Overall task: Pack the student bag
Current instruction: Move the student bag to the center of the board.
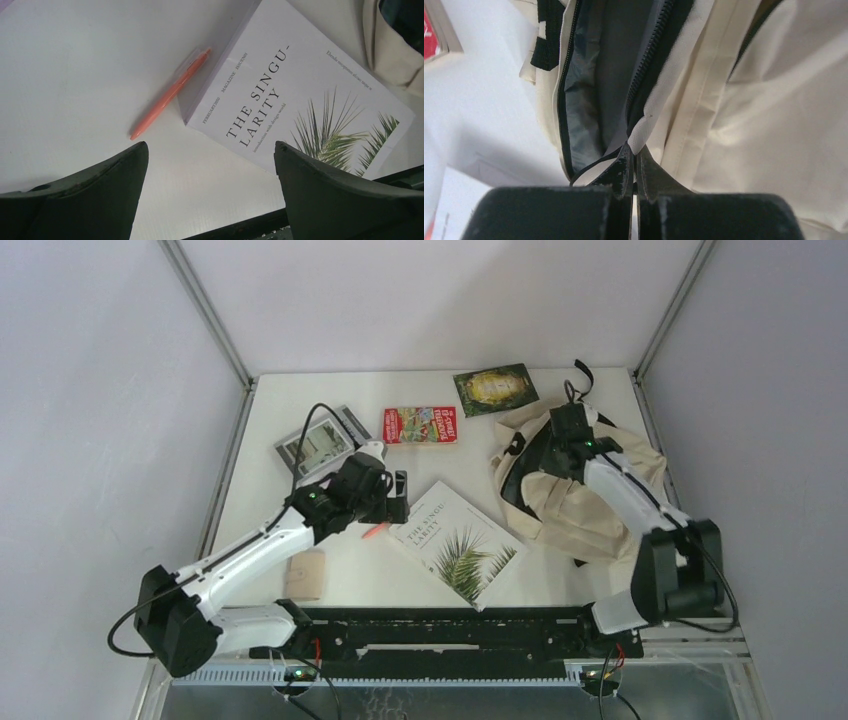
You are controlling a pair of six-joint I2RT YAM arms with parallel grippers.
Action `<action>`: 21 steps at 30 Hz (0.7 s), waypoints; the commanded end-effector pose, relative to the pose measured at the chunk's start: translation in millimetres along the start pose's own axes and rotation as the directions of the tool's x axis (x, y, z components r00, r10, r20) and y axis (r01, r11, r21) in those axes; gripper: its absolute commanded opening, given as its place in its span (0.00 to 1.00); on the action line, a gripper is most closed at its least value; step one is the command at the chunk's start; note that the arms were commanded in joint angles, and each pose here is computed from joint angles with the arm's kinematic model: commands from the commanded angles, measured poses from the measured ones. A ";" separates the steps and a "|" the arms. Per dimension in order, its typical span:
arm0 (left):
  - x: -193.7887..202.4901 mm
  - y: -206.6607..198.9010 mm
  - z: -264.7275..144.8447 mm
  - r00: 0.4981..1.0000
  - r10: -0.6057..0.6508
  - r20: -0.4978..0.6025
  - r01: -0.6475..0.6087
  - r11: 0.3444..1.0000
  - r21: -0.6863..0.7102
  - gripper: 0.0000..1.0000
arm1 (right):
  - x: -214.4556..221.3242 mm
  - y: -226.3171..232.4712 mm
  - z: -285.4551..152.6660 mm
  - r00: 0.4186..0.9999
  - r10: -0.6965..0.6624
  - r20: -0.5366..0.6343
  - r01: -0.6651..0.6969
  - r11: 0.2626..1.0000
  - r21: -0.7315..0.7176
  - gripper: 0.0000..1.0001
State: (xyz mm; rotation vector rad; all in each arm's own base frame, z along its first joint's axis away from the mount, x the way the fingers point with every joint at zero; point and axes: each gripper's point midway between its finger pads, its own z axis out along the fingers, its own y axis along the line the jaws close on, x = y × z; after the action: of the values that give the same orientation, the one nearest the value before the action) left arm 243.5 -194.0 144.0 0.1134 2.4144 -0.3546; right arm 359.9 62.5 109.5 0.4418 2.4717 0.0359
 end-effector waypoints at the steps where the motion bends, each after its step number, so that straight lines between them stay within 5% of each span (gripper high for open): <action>1: -38.9 -23.9 -6.1 0.997 -0.007 0.079 0.003 0.998 0.059 1.00 | -2.2 -27.3 -36.5 0.996 -0.040 0.084 0.037 0.999 0.036 0.00; 4: -44.7 -29.6 -3.5 0.997 -0.005 0.074 0.001 0.998 0.064 1.00 | -10.5 -45.5 -55.6 0.987 0.026 0.159 -0.035 0.998 0.050 0.00; 10: -52.6 -28.0 -0.5 0.997 -0.042 0.069 0.039 0.998 0.042 1.00 | -57.2 -33.1 -99.9 0.923 0.171 0.344 -0.124 0.980 -0.156 0.01; 13: -53.7 -20.8 2.9 0.995 -0.082 0.055 0.081 0.996 0.020 1.00 | -71.1 -30.2 -102.1 0.899 0.203 0.387 -0.143 0.974 -0.178 0.09; 17: -56.6 1.5 1.8 0.989 -0.131 0.068 0.133 0.990 -0.039 1.00 | -64.4 -20.6 -73.6 0.940 0.201 0.276 -0.163 0.974 -0.156 0.57; 21: -53.1 42.7 -7.9 0.991 -0.107 0.084 0.123 0.971 -0.205 1.00 | -56.4 -2.3 -79.8 0.958 0.147 0.247 -0.105 0.979 -0.177 0.83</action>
State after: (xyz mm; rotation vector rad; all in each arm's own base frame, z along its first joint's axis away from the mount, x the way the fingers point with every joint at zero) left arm 279.4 -181.9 150.8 -0.0410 2.4369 -0.2825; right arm 350.7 29.1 183.5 0.5597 2.1932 0.1587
